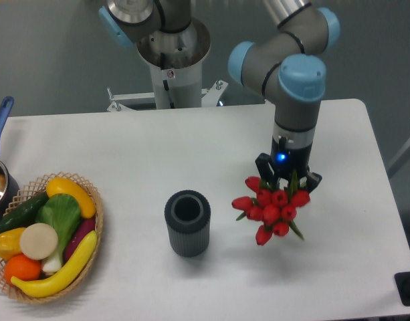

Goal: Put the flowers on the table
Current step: 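Lower the gripper holding the red tulip bunch toward the table, then lay the tulips on the table and open the gripper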

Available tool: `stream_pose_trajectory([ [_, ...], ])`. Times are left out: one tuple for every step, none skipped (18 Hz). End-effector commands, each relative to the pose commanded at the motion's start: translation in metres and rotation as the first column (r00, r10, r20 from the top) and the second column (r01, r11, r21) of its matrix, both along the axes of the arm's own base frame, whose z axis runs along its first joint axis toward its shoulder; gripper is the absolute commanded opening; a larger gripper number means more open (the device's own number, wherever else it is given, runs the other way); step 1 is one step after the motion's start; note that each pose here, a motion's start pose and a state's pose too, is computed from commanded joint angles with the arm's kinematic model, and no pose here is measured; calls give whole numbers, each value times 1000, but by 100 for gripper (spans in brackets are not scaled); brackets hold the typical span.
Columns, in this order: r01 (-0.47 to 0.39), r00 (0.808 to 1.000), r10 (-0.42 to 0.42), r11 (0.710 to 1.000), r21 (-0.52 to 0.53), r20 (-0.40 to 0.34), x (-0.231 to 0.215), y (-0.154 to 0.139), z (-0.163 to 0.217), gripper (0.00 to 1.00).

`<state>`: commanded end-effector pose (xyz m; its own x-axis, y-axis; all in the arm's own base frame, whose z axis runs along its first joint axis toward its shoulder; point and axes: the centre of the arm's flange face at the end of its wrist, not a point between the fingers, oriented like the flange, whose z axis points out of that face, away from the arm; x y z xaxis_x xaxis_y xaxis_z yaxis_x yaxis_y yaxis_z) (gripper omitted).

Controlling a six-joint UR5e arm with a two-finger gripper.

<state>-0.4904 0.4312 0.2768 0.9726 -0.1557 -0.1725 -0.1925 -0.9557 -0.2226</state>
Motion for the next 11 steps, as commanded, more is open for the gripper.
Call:
stream_pose_trajectory([
  [-3,1000,3,1000,-2,5,-6,3,-6,43],
  [-6,1000,6,1000,-6,14,-8,6,-13,43],
  [-1,1000,1,1000,-10,22,-9,8,-20,43],
  [5,1000,-5,1000,-14,28,-9,12,-26,43],
  [9,1000,-9,1000,-14,27,-10,13,-27,43],
  [11,1000,-11,1000,-13,25,-10,15,-26,44],
  [11,1000,-11,1000,-12,23,-11,15,-26,45],
  [12,1000,-12,1000,-13,24,-11,15,-27,47],
  [14,1000,-14,1000,-11,23,-12,16,-26,57],
  [14,1000,-14,1000,-13,26,-12,16,-28,63],
  [11,1000,-11,1000,-13,28,-13,15,-29,64],
])
